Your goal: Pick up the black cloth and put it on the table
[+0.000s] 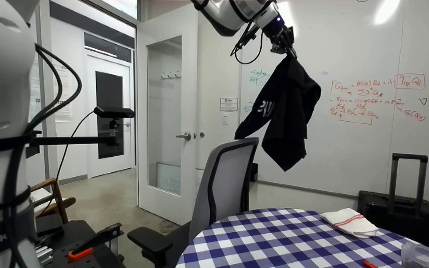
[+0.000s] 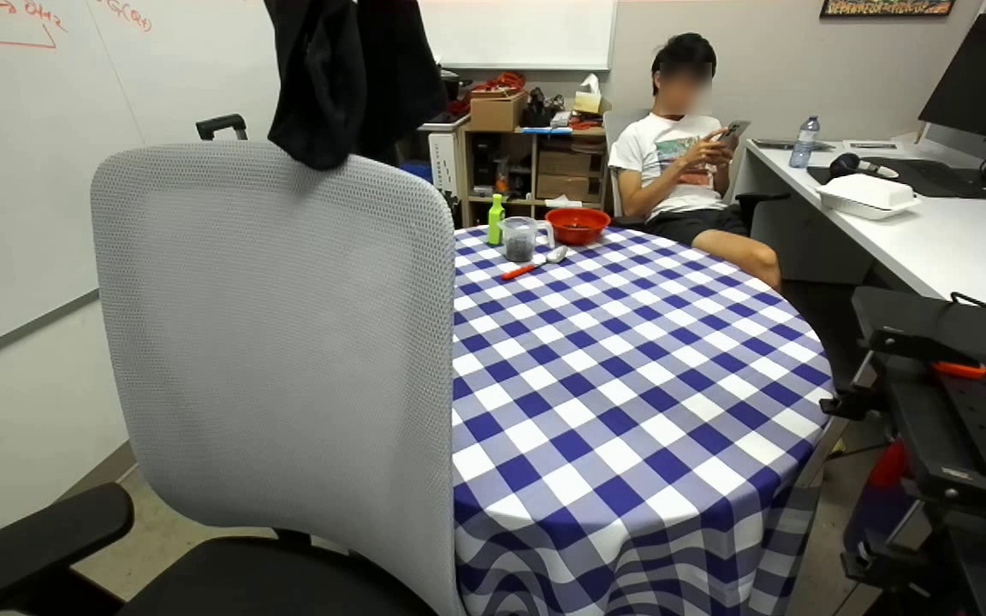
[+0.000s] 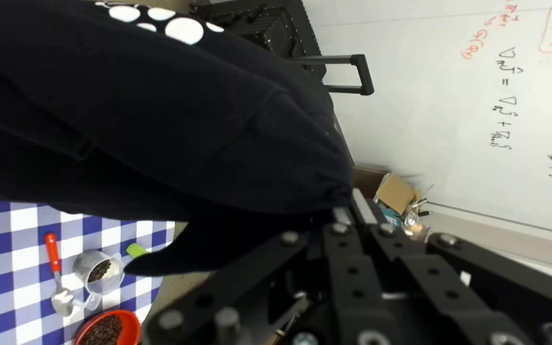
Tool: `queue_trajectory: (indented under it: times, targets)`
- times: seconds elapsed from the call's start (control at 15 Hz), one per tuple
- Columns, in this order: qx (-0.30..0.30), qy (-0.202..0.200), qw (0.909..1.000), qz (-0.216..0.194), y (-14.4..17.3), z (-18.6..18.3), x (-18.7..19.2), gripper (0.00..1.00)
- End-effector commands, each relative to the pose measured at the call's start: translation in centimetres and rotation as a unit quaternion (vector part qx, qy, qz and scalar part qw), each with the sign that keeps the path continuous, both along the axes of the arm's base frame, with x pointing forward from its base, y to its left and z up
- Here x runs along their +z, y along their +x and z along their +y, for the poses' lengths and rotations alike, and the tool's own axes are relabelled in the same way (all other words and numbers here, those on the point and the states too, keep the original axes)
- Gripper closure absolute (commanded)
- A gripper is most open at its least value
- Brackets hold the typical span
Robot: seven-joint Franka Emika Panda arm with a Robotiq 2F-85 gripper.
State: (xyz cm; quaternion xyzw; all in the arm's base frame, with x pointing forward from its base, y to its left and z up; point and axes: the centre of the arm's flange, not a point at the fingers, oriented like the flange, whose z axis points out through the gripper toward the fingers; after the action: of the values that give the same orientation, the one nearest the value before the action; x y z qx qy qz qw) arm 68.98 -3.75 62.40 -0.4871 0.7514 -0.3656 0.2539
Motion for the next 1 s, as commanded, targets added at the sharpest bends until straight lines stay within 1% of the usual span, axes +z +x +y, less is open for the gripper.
queue_trajectory:
  times: [0.0, 0.2, 0.33, 0.47, 0.6, 0.73, 0.93]
  targets:
    - [-0.032, 0.013, 0.9992, -0.017, 0.3, -2.6, 2.3, 0.96]
    - [-0.049, 0.012, 0.9986, -0.018, 0.1, -3.6, 2.2, 0.96]
    - [-0.053, 0.014, 0.9984, -0.008, 0.2, -3.4, 1.4, 0.96]
    - [-0.058, 0.015, 0.9981, 0.009, 0.7, -2.7, -0.3, 0.96]
    - [-0.071, 0.02, 0.9967, 0.032, 1.5, -1.9, -2.9, 0.96]
    - [-0.084, 0.027, 0.9942, 0.06, 2.5, -1.2, -6.3, 0.96]
    - [-0.079, 0.035, 0.9914, 0.098, 3.8, -0.3, -11.7, 0.96]
